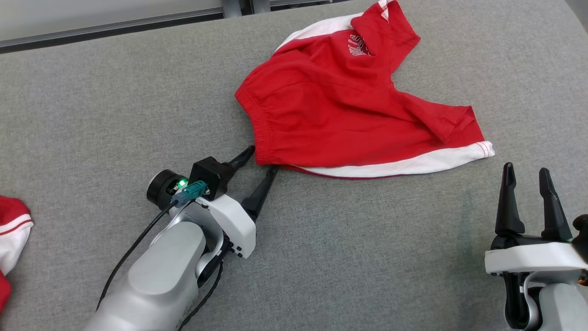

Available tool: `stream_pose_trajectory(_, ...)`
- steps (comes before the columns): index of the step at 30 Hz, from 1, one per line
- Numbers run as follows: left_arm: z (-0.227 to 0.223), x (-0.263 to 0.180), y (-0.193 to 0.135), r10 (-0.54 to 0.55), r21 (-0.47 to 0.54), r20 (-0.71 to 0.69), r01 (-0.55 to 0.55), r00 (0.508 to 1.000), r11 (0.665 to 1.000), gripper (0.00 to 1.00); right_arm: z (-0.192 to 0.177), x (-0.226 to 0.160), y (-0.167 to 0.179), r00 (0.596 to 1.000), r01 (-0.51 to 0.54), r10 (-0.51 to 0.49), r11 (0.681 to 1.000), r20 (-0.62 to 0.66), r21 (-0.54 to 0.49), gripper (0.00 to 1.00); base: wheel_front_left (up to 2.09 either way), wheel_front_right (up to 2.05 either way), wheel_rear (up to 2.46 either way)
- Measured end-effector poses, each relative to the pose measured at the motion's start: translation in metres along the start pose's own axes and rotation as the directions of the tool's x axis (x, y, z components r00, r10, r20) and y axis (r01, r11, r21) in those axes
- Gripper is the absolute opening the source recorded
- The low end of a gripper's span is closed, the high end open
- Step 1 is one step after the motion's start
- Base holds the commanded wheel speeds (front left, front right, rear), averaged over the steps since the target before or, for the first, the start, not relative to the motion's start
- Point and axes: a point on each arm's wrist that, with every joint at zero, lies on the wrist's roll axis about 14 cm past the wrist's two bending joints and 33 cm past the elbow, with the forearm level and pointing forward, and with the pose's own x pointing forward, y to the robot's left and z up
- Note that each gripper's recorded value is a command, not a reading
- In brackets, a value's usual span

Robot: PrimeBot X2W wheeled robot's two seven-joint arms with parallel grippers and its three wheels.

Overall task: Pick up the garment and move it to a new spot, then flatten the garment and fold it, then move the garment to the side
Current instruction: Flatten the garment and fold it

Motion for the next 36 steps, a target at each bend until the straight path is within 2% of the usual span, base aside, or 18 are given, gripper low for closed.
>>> stream_pose_trajectory(1, 0.003, 0.000, -0.001, -0.005, 0.003, 0.008, 0.005, 1.000, 1.000, 0.00, -0.001, 0.000, 0.000, 1.000, 0.001, -0.001, 1.000, -0.002, 0.000, 1.00, 0.00, 0.00, 0.00)
stream_pose_trajectory(7, 0.013, -0.006, -0.005, -0.022, 0.024, 0.035, 0.021, 0.999, 0.999, 0.00, -0.001, 0.001, 0.002, 1.000, -0.006, 0.006, 1.000, -0.003, -0.003, 1.00, 0.00, 0.00, 0.00)
stream_pose_trajectory(15, 0.020, -0.028, -0.002, 0.018, 0.016, 0.065, -0.019, 0.998, 1.000, 0.00, -0.015, -0.001, 0.008, 0.998, -0.021, 0.020, 1.000, -0.053, -0.008, 1.00, 0.00, 0.00, 0.00)
stream_pose_trajectory(21, 0.023, -0.043, -0.002, 0.044, 0.024, 0.081, -0.046, 0.996, 0.999, 0.00, -0.030, 0.008, 0.026, 0.992, -0.071, 0.068, 0.997, -0.105, -0.025, 1.00, 0.00, 0.00, 0.00)
stream_pose_trajectory(26, 0.024, -0.054, 0.005, 0.073, 0.036, 0.084, -0.076, 0.994, 0.996, 0.00, -0.040, 0.020, 0.042, 0.980, -0.121, 0.112, 0.992, -0.164, -0.047, 1.00, 0.00, 0.00, 0.00)
stream_pose_trajectory(36, 0.028, -0.065, 0.009, 0.108, 0.032, 0.097, -0.111, 0.989, 0.993, 0.00, -0.063, 0.024, 0.047, 0.943, -0.175, 0.142, 0.981, -0.300, -0.085, 1.00, 0.00, 0.00, 0.00)
